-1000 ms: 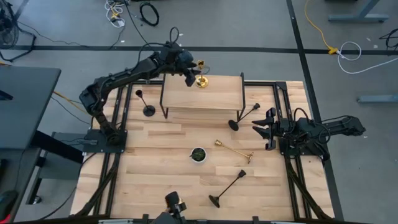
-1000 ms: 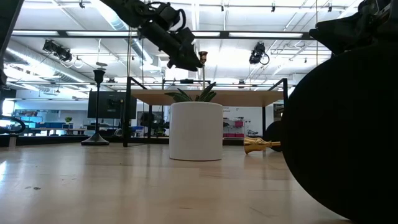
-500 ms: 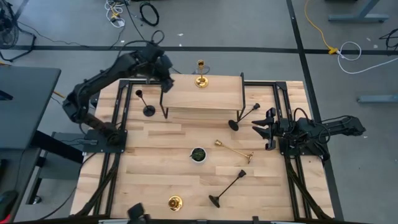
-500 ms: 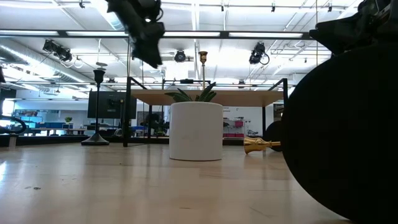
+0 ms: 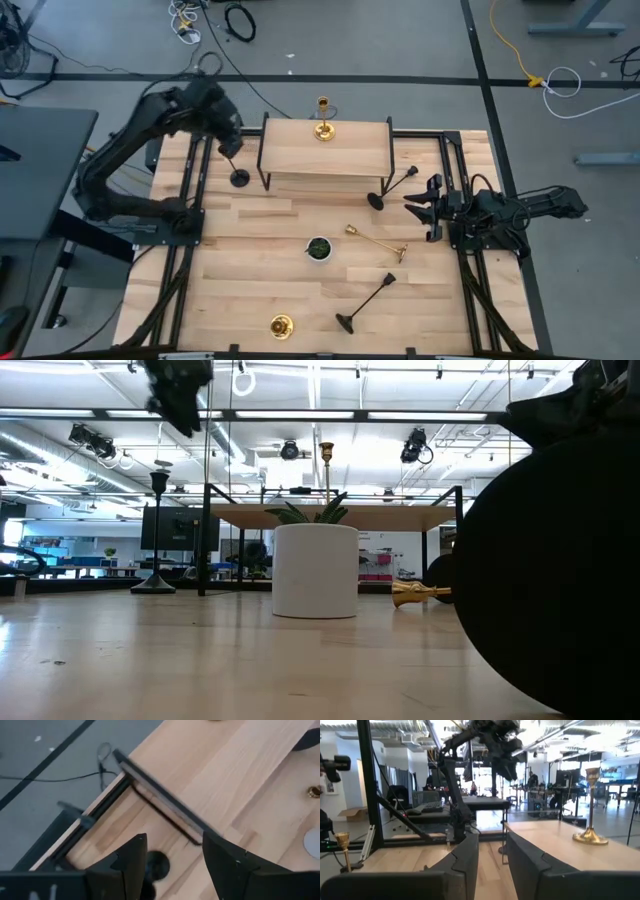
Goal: Pick & Place candle stick holders
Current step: Put the top left black candle holder on the shelf
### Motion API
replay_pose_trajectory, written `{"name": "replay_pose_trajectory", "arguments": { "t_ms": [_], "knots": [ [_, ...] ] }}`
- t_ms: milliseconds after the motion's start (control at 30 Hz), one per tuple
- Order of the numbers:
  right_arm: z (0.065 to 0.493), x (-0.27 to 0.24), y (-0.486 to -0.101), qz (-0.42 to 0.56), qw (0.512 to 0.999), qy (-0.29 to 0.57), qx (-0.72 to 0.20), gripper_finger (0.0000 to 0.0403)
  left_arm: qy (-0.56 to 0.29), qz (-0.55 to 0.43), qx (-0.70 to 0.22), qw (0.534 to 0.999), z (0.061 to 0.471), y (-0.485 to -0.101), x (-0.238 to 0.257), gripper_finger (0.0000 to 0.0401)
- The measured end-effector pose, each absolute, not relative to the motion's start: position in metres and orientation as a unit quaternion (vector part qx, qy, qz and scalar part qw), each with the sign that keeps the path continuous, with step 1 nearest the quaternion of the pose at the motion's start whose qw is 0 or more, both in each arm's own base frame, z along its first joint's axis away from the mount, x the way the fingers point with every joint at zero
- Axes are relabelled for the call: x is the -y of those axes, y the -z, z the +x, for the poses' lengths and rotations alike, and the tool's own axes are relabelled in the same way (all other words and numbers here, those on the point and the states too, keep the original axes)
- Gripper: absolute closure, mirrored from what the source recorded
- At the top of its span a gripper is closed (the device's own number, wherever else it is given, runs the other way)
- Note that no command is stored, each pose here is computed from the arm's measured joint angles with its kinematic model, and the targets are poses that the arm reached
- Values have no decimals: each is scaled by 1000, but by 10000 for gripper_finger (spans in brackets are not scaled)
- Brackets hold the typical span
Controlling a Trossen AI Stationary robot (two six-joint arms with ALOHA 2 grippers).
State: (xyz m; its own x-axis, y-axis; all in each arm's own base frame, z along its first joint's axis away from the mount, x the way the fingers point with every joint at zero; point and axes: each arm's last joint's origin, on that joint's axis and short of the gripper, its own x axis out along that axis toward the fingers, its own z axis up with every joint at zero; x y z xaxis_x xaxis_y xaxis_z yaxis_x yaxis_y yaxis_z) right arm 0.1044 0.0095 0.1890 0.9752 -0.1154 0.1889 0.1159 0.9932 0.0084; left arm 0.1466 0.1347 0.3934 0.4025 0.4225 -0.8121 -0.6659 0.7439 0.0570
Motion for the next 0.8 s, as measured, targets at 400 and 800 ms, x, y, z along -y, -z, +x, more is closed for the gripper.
{"name": "replay_pose_trajectory", "arguments": {
  "t_ms": [400, 800],
  "knots": [
    [104, -9, -188, 4, 994, 58, 93, 300, -364, -199, -315, 854, 77, -316, -70, 208],
    [104, -9, -190, 7, 993, 71, 99, 300, -404, -213, -240, 857, 65, -270, -60, 208]
  ]
}}
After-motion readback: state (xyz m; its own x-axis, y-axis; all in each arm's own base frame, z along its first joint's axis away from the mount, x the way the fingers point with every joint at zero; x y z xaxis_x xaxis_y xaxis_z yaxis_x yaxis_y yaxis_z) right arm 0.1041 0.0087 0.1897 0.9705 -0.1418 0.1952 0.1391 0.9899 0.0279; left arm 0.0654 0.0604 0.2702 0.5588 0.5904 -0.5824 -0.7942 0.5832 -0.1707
